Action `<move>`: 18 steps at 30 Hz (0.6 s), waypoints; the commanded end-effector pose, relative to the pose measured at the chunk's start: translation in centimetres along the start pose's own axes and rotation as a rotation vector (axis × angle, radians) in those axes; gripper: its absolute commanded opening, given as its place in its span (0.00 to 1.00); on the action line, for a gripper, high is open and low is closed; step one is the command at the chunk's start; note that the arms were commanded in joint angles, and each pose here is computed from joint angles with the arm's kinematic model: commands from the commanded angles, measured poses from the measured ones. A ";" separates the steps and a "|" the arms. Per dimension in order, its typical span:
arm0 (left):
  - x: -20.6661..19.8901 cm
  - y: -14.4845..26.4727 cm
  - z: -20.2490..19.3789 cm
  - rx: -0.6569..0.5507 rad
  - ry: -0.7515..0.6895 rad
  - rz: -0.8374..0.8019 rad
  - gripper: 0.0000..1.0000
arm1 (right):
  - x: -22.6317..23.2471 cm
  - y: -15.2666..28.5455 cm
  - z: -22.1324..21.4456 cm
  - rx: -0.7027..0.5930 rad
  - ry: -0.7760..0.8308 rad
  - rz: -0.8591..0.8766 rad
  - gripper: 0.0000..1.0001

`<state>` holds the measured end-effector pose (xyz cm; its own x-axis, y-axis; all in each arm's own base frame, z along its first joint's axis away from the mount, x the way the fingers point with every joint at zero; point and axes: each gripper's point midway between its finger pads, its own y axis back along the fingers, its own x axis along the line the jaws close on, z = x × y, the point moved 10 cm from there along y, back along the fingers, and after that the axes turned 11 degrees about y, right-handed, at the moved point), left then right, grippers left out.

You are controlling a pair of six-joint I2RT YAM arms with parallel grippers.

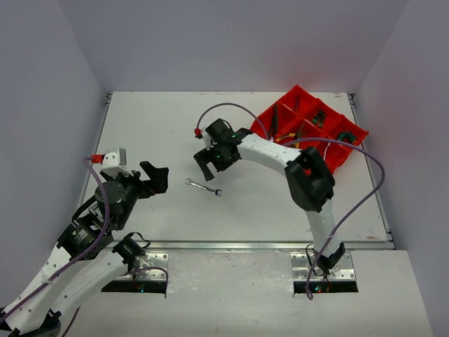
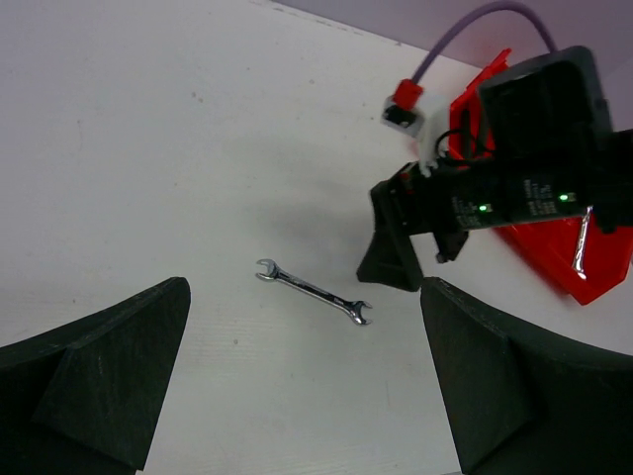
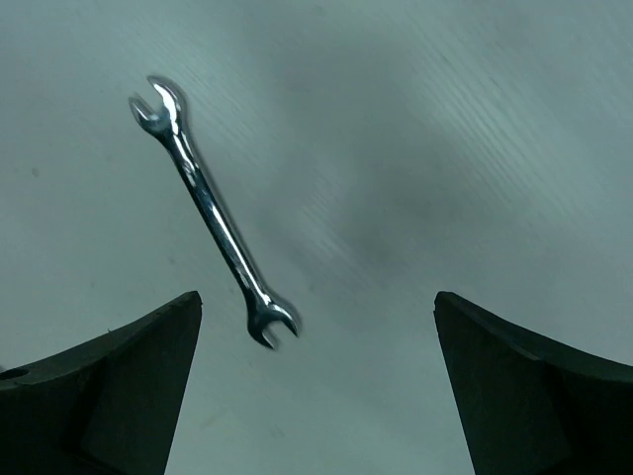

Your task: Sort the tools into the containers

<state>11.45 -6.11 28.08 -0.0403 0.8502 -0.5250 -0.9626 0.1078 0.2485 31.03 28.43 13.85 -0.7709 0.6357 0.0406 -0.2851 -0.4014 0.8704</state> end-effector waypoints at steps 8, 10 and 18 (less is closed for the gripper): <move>-0.4 -0.6 0.1 -0.011 0.008 0.013 1.00 | 6.8 -5.8 4.1 0.069 0.352 0.001 0.94; -0.4 -0.7 0.1 -0.007 0.006 0.023 1.00 | 7.0 -6.7 3.6 0.108 0.376 -0.021 0.89; -0.3 -0.5 0.1 -0.017 0.013 0.016 1.00 | 7.0 -8.3 2.1 0.245 0.380 0.007 0.64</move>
<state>11.85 -6.28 27.68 -0.0673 0.8600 -0.5058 -0.9569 0.0880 0.2769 28.83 38.48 8.47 -0.9379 0.3358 -0.0876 -0.1892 -0.2830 0.9403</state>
